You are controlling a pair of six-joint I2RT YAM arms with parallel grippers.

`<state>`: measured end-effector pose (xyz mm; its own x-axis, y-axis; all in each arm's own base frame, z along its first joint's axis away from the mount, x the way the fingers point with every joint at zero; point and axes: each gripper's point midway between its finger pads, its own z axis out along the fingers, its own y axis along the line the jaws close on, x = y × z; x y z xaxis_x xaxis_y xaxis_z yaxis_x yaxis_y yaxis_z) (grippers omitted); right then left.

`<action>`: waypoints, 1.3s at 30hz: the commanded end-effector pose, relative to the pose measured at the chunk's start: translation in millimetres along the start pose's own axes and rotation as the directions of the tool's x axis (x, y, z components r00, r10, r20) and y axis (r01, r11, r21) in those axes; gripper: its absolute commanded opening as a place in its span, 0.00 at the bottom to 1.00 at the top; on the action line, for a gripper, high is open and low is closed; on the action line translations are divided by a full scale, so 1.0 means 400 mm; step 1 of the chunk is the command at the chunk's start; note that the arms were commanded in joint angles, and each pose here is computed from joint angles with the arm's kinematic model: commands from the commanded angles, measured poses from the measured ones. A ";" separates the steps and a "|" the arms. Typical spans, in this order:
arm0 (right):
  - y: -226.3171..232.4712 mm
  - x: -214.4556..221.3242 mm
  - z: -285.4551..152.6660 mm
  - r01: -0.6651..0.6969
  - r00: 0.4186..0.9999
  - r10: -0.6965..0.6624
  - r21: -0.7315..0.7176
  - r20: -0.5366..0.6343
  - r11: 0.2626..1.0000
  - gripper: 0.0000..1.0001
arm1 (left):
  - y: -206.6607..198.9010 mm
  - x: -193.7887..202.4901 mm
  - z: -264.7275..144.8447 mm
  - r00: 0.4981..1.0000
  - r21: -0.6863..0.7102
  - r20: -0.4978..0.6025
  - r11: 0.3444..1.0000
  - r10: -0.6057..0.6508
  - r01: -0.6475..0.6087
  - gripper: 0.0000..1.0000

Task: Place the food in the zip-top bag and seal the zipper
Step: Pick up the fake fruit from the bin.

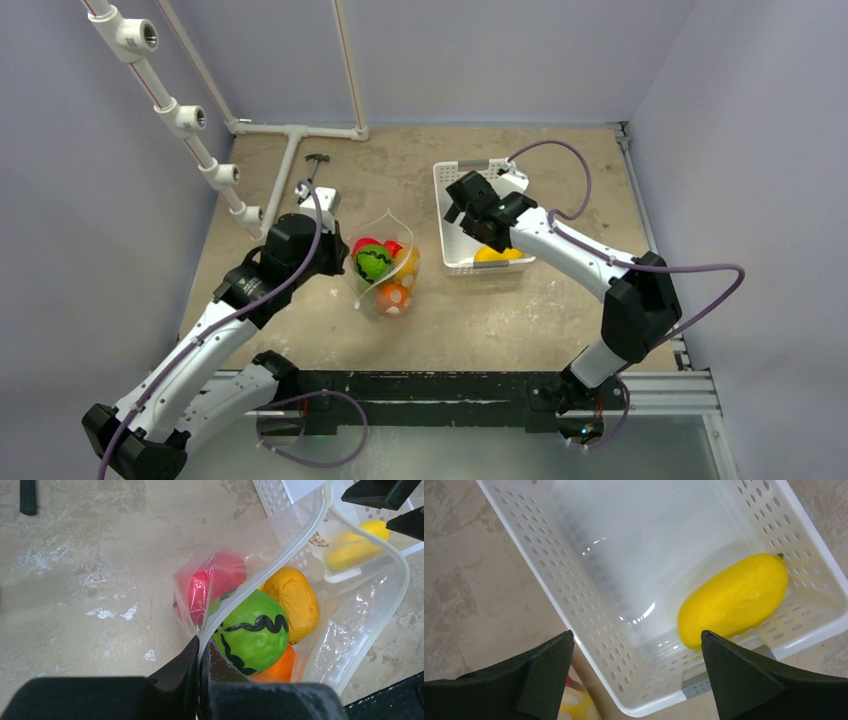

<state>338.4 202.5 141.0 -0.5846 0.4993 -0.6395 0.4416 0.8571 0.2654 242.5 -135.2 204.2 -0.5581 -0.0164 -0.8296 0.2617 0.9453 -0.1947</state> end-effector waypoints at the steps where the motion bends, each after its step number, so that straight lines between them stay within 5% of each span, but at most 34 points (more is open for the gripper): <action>1: 0.006 -0.067 -0.030 -0.170 0.984 0.170 0.005 0.048 0.985 0.99 | -0.010 -0.031 -0.006 0.998 0.028 0.059 1.000 -0.007 0.006 0.00; 18: -0.040 -0.040 0.038 -0.215 0.976 0.216 0.107 0.002 0.971 0.99 | -0.014 -0.031 -0.008 0.998 0.037 0.061 0.999 -0.007 0.005 0.00; 39: -0.114 0.040 0.116 -0.081 0.992 0.096 0.169 -0.081 0.982 0.99 | -0.018 -0.030 -0.008 0.998 0.045 0.058 0.999 -0.006 0.003 0.00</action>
<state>339.4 167.4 94.2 -0.5761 0.6050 -0.5497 0.6073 0.7669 0.2076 239.7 -138.2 205.4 -0.5541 -0.0198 -0.8322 0.2808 0.9367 -0.2093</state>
